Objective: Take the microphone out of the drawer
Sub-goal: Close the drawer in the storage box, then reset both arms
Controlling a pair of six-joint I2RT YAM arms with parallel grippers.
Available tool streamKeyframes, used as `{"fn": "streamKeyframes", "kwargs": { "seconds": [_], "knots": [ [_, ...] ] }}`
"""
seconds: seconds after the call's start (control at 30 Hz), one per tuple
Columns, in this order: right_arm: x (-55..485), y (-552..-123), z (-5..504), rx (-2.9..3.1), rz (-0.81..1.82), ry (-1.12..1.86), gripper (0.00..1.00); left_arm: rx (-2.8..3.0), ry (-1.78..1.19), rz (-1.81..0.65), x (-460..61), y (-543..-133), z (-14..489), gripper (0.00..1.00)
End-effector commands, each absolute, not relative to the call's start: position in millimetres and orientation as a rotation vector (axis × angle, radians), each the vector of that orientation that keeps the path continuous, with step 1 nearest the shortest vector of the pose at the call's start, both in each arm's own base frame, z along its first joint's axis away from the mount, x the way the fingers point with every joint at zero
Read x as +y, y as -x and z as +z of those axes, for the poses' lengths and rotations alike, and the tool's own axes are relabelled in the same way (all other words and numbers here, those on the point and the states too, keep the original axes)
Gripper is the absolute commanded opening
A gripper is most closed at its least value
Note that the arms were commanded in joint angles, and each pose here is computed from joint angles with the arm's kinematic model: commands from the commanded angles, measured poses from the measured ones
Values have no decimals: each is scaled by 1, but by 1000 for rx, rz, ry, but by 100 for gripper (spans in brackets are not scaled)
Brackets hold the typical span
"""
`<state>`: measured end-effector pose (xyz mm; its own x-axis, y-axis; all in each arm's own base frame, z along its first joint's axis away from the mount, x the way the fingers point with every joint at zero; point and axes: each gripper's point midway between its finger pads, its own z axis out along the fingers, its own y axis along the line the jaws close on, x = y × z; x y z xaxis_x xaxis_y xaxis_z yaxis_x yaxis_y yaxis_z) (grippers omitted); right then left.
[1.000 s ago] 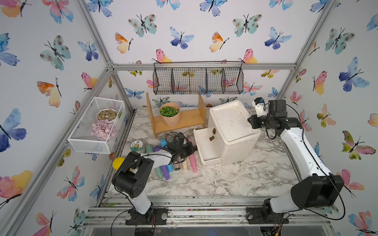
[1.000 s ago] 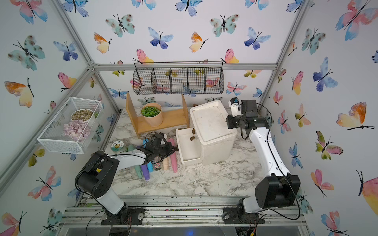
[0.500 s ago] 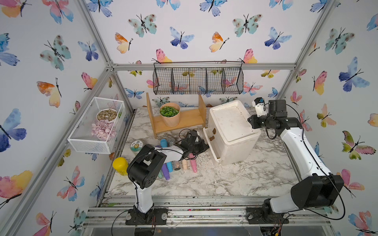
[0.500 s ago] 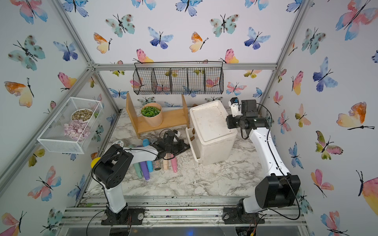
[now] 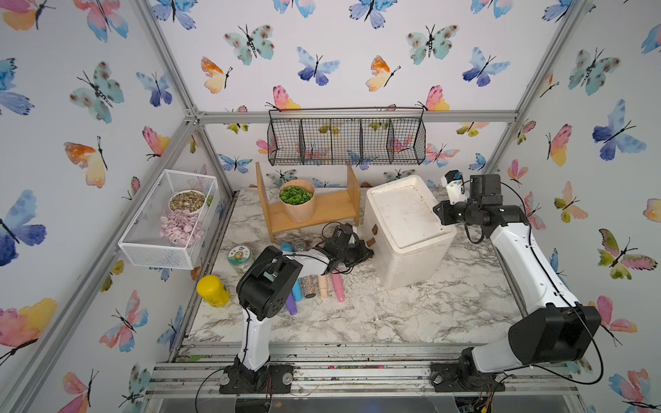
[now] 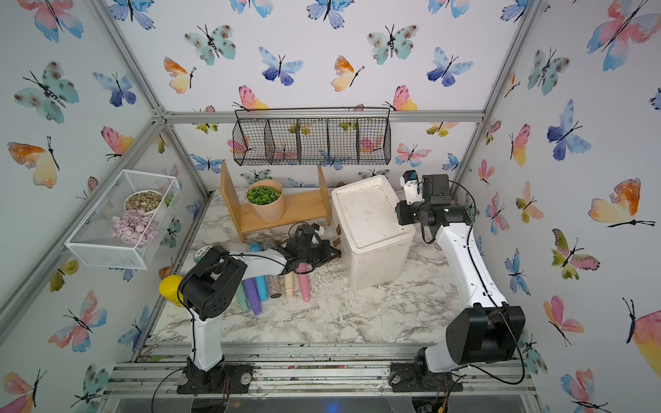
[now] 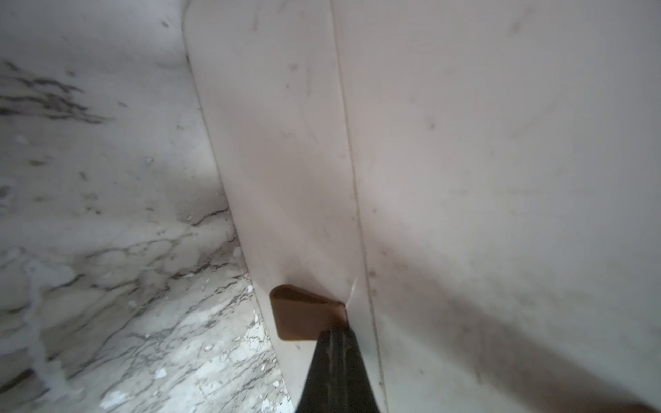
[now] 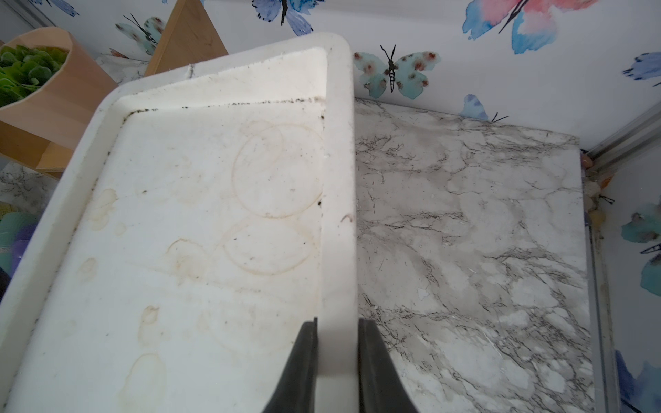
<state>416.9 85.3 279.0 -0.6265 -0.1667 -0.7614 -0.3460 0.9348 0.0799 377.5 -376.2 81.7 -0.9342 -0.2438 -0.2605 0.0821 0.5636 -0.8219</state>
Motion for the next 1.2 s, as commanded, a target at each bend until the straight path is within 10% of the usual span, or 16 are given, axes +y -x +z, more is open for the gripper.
{"fn": "streamKeyframes", "kwargs": {
  "seconds": [0.0, 0.8, 1.17],
  "knots": [
    [102, -419, 276, 2265, 411, 352, 6, 2459, 93, -1352, -386, -374, 81, 0],
    [62, -440, 422, 1917, 166, 141, 50, 2383, -71, -500, -218, -349, 158, 47],
    [-21, -411, 369, 1919, -265, -201, 65, 2261, 102, -173, -84, -351, 170, 82]
  ]
}}
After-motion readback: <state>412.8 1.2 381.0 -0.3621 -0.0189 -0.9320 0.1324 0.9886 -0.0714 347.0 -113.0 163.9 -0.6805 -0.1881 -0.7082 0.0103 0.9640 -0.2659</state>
